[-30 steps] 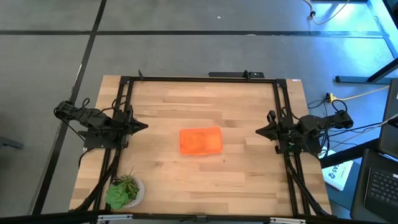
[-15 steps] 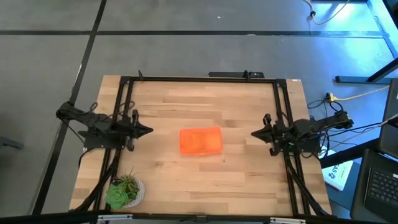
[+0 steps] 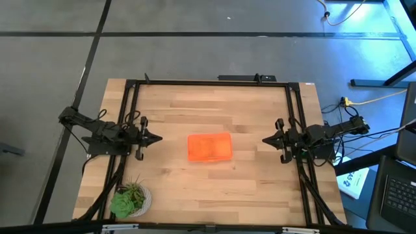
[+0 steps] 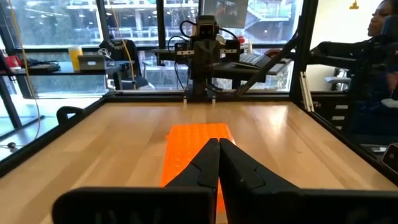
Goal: Pack school essentials
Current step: Return to Home Position
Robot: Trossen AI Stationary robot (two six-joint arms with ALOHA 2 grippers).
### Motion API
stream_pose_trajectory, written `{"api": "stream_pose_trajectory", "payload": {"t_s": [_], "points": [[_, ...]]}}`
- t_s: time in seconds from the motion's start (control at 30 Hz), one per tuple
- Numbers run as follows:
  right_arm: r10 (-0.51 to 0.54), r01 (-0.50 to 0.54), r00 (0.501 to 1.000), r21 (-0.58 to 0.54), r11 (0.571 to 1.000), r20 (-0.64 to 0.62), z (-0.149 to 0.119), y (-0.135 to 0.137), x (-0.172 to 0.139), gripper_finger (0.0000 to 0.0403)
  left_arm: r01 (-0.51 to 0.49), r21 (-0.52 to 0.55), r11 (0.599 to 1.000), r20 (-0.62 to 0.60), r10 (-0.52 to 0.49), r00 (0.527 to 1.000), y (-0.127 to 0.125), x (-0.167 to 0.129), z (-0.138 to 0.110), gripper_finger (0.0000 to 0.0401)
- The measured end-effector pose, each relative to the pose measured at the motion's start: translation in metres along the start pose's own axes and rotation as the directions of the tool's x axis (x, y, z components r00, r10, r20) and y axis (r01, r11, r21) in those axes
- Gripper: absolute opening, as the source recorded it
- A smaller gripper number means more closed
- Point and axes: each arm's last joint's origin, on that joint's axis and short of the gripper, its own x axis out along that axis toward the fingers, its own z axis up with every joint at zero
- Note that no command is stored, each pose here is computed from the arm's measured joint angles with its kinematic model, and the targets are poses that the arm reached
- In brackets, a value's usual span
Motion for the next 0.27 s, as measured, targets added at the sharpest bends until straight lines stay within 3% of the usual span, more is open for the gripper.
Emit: {"api": "stream_pose_trajectory", "payload": {"t_s": [0.27], "points": [[0.001, -0.001, 1.000, 0.000, 1.000, 0.000, 0.0000, 0.0000, 0.0000, 0.0016, -0.001, 0.000, 1.000, 0.001, 0.001, 1.000, 0.0001, -0.0001, 0.0001, 0.0016]]}}
